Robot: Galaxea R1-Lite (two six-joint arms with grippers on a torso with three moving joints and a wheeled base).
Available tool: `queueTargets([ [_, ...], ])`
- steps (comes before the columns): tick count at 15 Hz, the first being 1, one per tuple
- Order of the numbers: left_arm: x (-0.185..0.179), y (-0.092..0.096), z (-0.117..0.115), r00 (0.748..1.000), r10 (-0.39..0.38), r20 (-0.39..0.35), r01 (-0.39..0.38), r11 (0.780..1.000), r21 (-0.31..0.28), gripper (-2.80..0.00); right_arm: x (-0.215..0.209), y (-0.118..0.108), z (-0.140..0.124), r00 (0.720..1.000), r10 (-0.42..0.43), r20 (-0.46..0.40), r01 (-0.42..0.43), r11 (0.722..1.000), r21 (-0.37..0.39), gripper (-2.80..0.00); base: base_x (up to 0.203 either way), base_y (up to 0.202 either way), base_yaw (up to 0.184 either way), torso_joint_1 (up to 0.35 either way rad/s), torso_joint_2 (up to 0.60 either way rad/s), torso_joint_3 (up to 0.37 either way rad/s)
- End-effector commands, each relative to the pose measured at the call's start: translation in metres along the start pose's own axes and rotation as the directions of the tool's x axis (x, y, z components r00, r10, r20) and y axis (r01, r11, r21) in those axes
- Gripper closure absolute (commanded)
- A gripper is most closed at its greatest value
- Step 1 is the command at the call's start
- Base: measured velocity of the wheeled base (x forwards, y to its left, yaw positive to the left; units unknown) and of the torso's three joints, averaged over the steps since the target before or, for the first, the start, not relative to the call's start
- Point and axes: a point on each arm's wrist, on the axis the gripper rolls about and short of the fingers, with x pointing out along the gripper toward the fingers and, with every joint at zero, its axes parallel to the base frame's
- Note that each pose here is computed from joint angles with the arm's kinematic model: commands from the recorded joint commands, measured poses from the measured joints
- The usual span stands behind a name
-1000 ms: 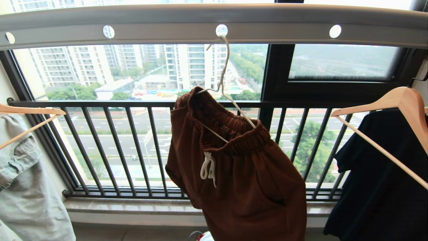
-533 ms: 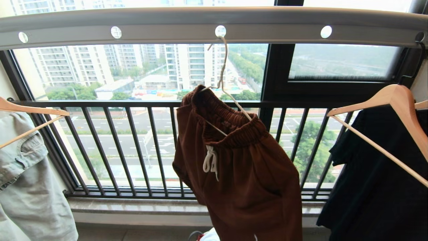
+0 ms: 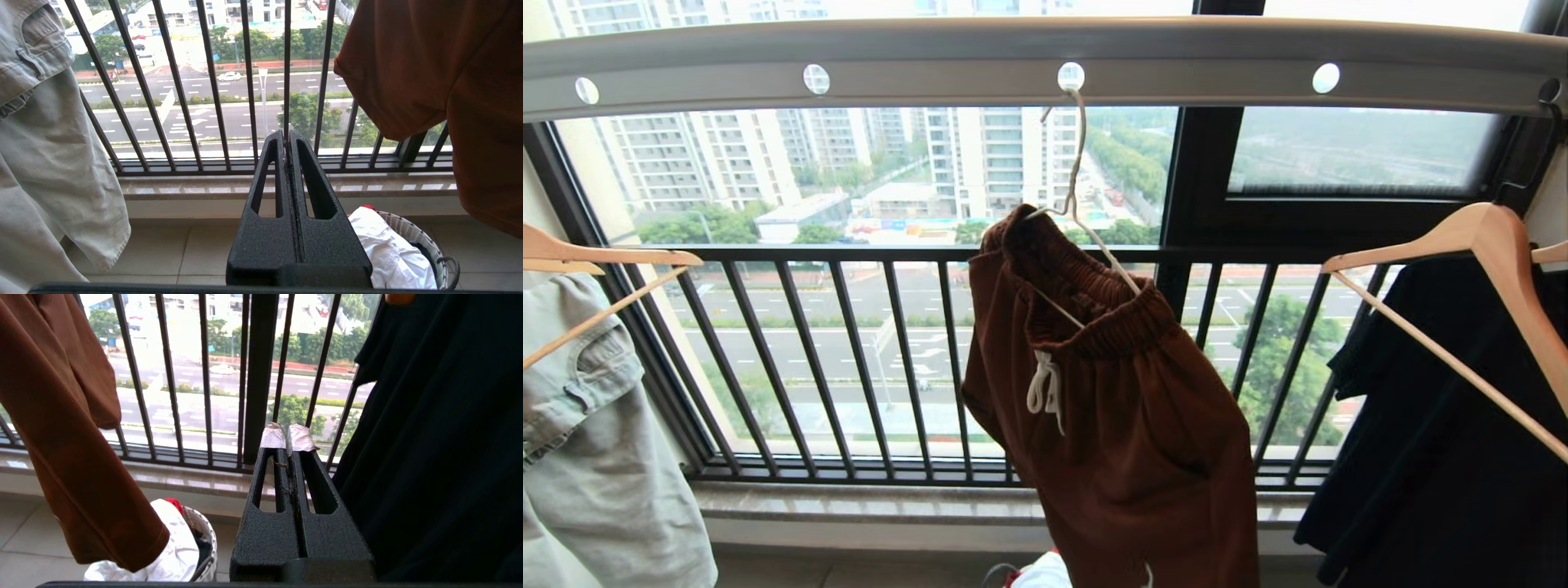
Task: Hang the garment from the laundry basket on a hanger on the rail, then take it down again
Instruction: Take the clothes off the clothes rack
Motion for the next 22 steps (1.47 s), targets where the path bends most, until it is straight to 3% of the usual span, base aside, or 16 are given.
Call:
queueTargets([
  [1,0.000,0.000,0.000,1.000,-0.001,-0.001,0.001,1.000,0.000,0.00,-0.009,-0.001,0.028,0.998,-0.004,0.064,0.005,1.000,-0.001,0.00,0.000,0.000,0.000,0.000,0.00,0.000],
  [3,0.000,0.000,0.000,1.000,0.000,-0.001,0.000,1.000,0.000,0.00,-0.015,-0.003,0.060,0.998,0.000,0.062,0.001,1.000,-0.003,0.00,0.000,0.000,0.000,0.000,0.00,0.000],
  [6,0.000,0.000,0.000,1.000,0.001,-0.001,-0.001,1.000,-0.001,0.00,0.004,-0.006,0.111,0.999,0.001,-0.038,-0.001,1.000,0.000,0.00,0.000,0.000,0.000,0.000,0.00,0.000],
  [11,0.000,0.000,0.000,1.000,-0.001,-0.001,0.001,1.000,0.000,0.00,0.072,-0.014,0.206,0.990,-0.013,-0.141,0.013,1.000,0.000,0.00,0.000,0.000,0.000,0.000,0.00,0.000],
  [14,0.000,0.000,0.000,1.000,-0.001,-0.001,0.001,1.000,-0.001,0.00,0.119,-0.013,0.239,0.978,0.046,-0.203,-0.046,0.999,0.007,0.00,0.000,0.000,0.000,0.000,0.00,0.000],
  [17,0.000,0.000,0.000,1.000,-0.001,-0.001,0.001,1.000,0.000,0.00,0.176,0.009,0.260,0.947,0.195,-0.254,-0.199,0.980,0.012,0.00,0.000,0.000,0.000,0.000,0.00,0.000],
  [20,0.000,0.000,0.000,1.000,0.001,-0.001,-0.001,1.000,0.000,0.00,0.211,0.056,0.285,0.900,0.358,-0.249,-0.370,0.929,0.002,0.00,0.000,0.000,0.000,0.000,0.00,0.000],
  [22,0.000,0.000,0.000,1.000,0.000,-0.001,0.000,1.000,0.000,0.00,0.224,0.092,0.290,0.874,0.410,-0.260,-0.429,0.903,-0.018,0.00,0.000,0.000,0.000,0.000,0.00,0.000],
])
